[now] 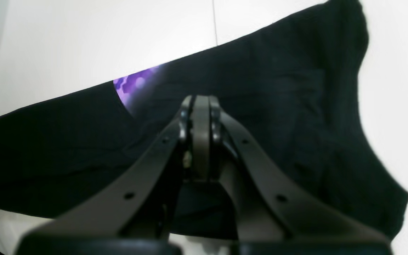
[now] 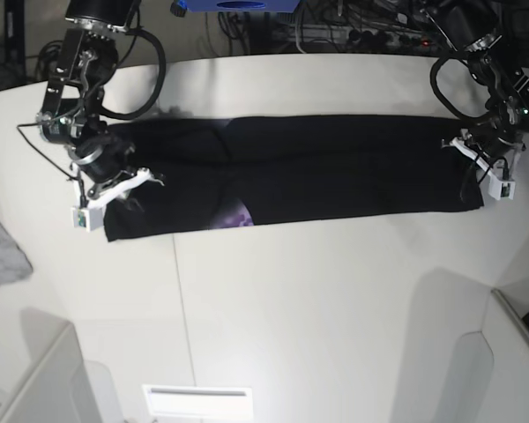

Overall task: Fold the T-shirt properly
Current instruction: 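Grasp the strip end with the left gripper and carry it toward the middle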

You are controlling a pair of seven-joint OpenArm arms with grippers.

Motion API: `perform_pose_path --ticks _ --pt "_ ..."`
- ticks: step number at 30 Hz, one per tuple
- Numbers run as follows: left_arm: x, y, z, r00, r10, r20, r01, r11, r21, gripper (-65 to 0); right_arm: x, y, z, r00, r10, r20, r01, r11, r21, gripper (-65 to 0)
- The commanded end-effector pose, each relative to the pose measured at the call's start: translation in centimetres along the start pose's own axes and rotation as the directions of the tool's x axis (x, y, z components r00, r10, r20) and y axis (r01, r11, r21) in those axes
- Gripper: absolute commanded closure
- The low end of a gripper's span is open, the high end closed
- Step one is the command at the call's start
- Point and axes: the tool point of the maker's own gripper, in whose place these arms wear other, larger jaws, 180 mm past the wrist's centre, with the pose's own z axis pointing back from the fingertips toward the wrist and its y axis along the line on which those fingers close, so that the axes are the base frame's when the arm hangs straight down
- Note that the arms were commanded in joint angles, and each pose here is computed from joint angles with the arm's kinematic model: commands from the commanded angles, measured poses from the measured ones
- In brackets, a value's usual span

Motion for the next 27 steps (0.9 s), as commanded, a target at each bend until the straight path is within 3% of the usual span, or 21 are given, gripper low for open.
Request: perform_pose_path --ticks 1,11,16,27 --pt "1.6 0.4 0.9 0.998 -0.035 0.049 0.034 0.999 0.011 0.0 1.5 0.3 0.3 0.999 0.011 0.052 -0.012 1.000 0.014 0.0" --pt "1.4 -0.6 3.2 0.990 -0.132 0.054 0.130 0.991 0.040 0.0 1.7 0.4 0.3 0.998 0.011 0.057 -0.012 1.000 0.016 0.0" --pt "2.3 -3.5 3.4 0.972 -0.226 0.068 0.227 0.974 -0.001 0.0 1.7 0.5 0.3 0.998 0.009 0.057 -0.010 1.000 0.017 0.0" --pt "1.8 -10.9 1.2 0.971 -0.230 0.064 0.237 0.961 -0.141 0.0 1.6 0.8 0.2 0.998 -0.009 0.059 0.007 1.000 0.024 0.0"
